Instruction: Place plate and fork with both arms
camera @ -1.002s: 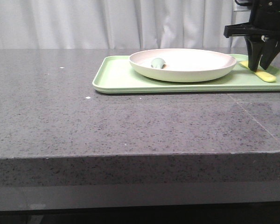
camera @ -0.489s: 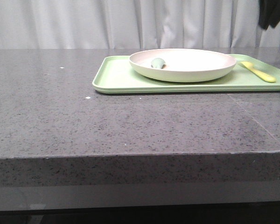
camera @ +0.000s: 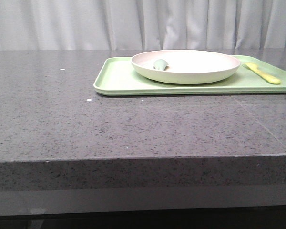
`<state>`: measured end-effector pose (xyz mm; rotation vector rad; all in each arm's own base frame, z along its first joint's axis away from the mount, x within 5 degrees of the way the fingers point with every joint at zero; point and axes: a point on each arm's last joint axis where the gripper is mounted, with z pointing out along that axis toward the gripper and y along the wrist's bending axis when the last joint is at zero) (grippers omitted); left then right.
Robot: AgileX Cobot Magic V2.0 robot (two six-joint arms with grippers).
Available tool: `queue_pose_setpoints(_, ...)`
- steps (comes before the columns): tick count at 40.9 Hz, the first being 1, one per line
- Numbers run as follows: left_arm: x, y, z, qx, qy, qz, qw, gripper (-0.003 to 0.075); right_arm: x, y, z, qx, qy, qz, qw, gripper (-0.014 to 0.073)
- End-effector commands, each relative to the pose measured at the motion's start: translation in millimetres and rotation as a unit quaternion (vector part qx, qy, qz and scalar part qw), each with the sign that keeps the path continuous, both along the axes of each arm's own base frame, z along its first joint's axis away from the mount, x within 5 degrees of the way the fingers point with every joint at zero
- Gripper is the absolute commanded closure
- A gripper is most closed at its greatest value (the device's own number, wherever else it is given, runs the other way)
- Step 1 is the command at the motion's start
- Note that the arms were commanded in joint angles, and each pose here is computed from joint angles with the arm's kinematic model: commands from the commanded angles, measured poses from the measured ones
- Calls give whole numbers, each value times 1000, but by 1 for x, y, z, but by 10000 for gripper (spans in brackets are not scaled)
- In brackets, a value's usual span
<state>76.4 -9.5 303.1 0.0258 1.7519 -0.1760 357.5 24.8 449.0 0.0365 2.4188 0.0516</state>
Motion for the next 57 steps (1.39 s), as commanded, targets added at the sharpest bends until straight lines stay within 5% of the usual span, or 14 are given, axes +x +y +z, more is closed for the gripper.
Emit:
queue_pose_setpoints(1, 0, -1, 15, -4, -47, -7, 999, 738, -43, 3, 34, -1, -43, 15, 999, 659)
queue_pose_setpoints(14, 0, -1, 15, -4, -47, -7, 999, 738, -133, 6, 15, 6, -116, 43, 992, 659)
queue_pose_setpoints(31, 0, -1, 15, -4, -47, -7, 999, 738, -236, -8, -88, 14, -238, 46, 970, 659)
queue_pose_setpoints(41, 0, -1, 15, -4, -47, -7, 999, 738, -286, -16, -142, 20, -326, 47, 944, 659)
queue_pose_setpoints(49, 0, -1, 15, -4, -47, -7, 999, 738, -315, -20, -144, 29, -415, 45, 908, 659)
queue_pose_setpoints(57, 0, -1, 15, -4, -47, -7, 999, 738, -319, -20, -144, 30, -424, 45, 904, 659)
